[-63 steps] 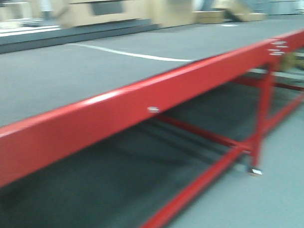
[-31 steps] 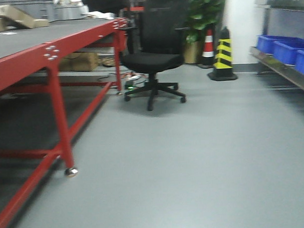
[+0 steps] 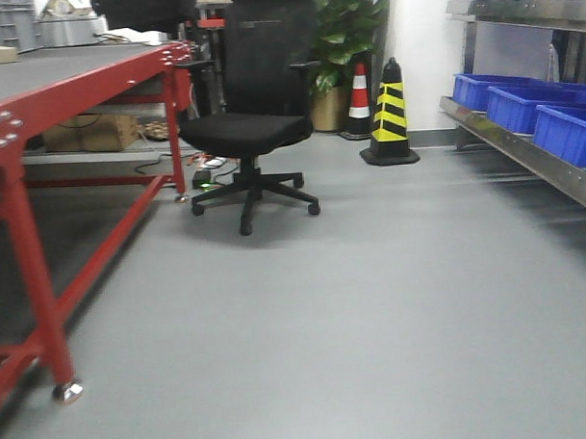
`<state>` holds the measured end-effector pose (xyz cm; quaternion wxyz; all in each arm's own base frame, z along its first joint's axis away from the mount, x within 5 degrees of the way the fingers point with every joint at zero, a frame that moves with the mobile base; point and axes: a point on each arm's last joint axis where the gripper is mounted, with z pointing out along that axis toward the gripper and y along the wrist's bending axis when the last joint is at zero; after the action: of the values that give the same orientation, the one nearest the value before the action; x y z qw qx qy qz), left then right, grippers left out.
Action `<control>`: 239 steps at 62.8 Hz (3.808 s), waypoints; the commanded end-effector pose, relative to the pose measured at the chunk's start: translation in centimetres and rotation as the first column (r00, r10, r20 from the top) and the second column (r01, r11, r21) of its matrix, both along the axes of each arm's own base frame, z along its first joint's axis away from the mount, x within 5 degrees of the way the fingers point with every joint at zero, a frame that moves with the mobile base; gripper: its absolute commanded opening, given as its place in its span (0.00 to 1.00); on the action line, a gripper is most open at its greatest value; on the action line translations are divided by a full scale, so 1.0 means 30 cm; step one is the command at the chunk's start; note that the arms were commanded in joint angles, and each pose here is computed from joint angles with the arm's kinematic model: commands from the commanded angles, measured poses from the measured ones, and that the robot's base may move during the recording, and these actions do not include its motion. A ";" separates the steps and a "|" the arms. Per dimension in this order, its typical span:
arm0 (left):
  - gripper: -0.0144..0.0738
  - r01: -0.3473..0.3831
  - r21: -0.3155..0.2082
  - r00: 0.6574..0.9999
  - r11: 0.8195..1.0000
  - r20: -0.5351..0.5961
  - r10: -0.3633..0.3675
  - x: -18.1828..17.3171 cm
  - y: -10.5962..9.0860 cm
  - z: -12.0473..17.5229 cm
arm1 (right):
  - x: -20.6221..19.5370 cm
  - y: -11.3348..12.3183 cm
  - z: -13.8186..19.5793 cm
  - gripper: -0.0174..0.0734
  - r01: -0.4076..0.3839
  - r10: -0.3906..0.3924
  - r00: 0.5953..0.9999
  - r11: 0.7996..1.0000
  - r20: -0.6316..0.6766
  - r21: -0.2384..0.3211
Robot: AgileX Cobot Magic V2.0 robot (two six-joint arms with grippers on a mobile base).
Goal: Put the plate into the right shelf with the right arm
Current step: 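Drive the base, holding the plate, to the shelf of blue bins, then extend the right gripper with the plate over a blue bin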
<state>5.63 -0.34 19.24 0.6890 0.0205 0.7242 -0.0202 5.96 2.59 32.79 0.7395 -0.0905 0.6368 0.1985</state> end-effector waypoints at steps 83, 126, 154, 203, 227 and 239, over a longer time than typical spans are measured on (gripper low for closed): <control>0.11 -0.004 -0.014 0.997 1.000 0.083 0.005 0.000 0.001 0.016 | -0.002 -0.009 0.059 0.26 0.026 -0.030 0.994 0.999 0.104 0.045; 0.11 -0.004 -0.014 0.997 1.000 0.083 0.005 0.000 0.001 0.016 | -0.002 -0.009 0.059 0.26 0.026 -0.030 0.994 0.999 0.103 0.045; 0.11 -0.004 -0.014 0.997 1.000 0.083 0.005 0.000 0.001 0.016 | -0.002 -0.009 0.059 0.26 0.026 -0.030 0.994 0.999 0.103 0.045; 0.11 -0.004 -0.014 0.997 1.000 0.083 0.005 0.000 0.001 0.016 | -0.002 -0.009 0.059 0.26 0.026 -0.030 0.994 0.999 0.103 0.045; 0.11 -0.004 -0.014 0.997 1.000 0.083 0.005 0.000 0.001 0.016 | -0.002 -0.009 0.060 0.26 0.026 -0.031 0.994 0.999 0.105 0.046; 0.11 -0.004 -0.014 0.997 1.000 0.083 0.005 0.000 0.001 0.016 | -0.013 -0.019 0.102 0.26 0.033 -0.050 0.982 0.995 0.182 0.096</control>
<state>5.63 -0.34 19.24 0.6890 0.0205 0.7242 -0.0202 5.98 2.54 33.00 0.7473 -0.0871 0.6281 0.1987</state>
